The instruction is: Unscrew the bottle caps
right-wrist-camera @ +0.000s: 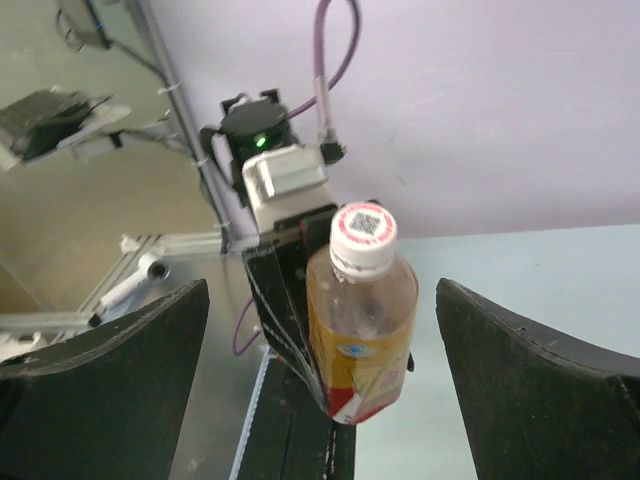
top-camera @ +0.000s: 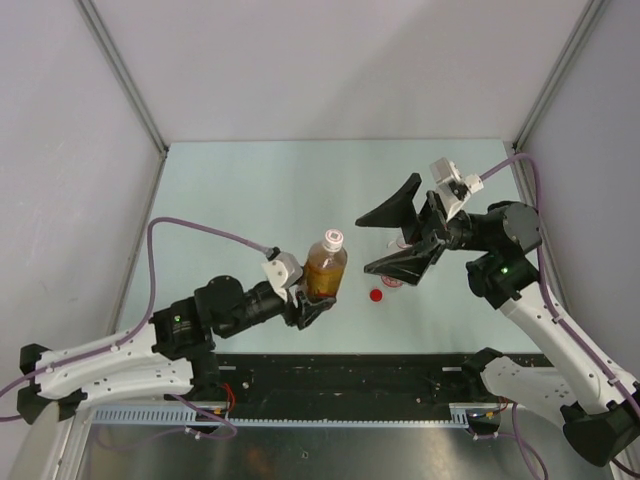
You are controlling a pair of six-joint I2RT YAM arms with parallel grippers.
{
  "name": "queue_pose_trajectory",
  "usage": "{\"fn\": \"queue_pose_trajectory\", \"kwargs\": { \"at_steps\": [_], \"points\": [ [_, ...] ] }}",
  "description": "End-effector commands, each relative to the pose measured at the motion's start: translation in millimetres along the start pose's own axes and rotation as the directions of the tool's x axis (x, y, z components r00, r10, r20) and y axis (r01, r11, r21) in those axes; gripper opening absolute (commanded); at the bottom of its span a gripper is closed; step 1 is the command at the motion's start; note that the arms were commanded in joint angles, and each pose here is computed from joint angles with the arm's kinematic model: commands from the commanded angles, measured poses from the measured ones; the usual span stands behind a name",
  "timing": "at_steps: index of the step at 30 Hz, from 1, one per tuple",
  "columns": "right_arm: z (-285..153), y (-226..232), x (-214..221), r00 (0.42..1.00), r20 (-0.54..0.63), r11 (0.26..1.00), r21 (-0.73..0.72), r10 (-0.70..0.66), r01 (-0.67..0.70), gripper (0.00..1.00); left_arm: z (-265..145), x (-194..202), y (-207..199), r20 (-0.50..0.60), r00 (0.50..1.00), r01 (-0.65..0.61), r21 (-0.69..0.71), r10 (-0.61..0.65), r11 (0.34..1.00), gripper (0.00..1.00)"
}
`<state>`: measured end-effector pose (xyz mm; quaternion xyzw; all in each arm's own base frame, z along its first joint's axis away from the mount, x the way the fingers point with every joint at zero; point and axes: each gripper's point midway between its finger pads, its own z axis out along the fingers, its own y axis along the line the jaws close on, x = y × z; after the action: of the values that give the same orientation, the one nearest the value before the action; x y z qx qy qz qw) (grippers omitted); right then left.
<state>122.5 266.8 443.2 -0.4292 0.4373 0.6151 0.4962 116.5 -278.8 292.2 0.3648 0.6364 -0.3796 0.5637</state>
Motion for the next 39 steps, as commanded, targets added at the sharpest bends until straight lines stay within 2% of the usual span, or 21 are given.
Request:
{"fn": "queue_pose_trajectory", "kwargs": {
  "at_steps": [1,9,17,20,25,29,35,39],
  "points": [
    [-1.9,-31.6,-11.9,0.997,0.077,0.983,0.182,0.017,-0.031,0.99,1.6,3.9,37.4,-0.045,0.999,0.015,-0.231,-0.026,0.973,0.35],
    [-13.9,-88.7,-3.6,0.974,0.177,0.872,0.444,0.141,-0.207,0.99,10.2,29.8,61.5,-0.219,0.975,-0.045,-0.396,-0.047,0.917,0.35],
    [-21.6,-127.1,21.5,0.954,0.206,0.721,0.625,0.217,-0.299,0.99,6.7,39.5,85.2,-0.276,0.959,-0.103,-0.555,-0.066,0.825,0.31],
    [-18.2,-135.1,32.5,0.946,0.197,0.686,0.652,0.258,-0.323,0.99,6.5,41.6,88.9,-0.298,0.952,-0.129,-0.579,-0.061,0.805,0.31],
    [-6.6,-138.8,45.6,0.938,0.180,0.676,0.654,0.297,-0.340,0.97,9.6,46.4,88.9,-0.328,0.942,-0.146,-0.584,-0.067,0.799,0.31],
    [-0.8,-141.1,54.7,0.933,0.166,0.670,0.656,0.319,-0.346,0.87,11.5,49.6,86.3,-0.337,0.938,-0.143,-0.575,-0.075,0.806,0.31],
    [6.4,-137.6,57.6,0.927,0.156,0.691,0.628,0.340,-0.359,0.49,10.8,50.2,84.5,-0.338,0.938,-0.136,-0.567,-0.078,0.813,0.31],
    [9.7,-133.6,57.6,0.925,0.149,0.707,0.607,0.348,-0.364,0.31,9.8,49.0,84.2,-0.330,0.940,-0.127,-0.567,-0.084,0.814,0.31]
  ]
}}
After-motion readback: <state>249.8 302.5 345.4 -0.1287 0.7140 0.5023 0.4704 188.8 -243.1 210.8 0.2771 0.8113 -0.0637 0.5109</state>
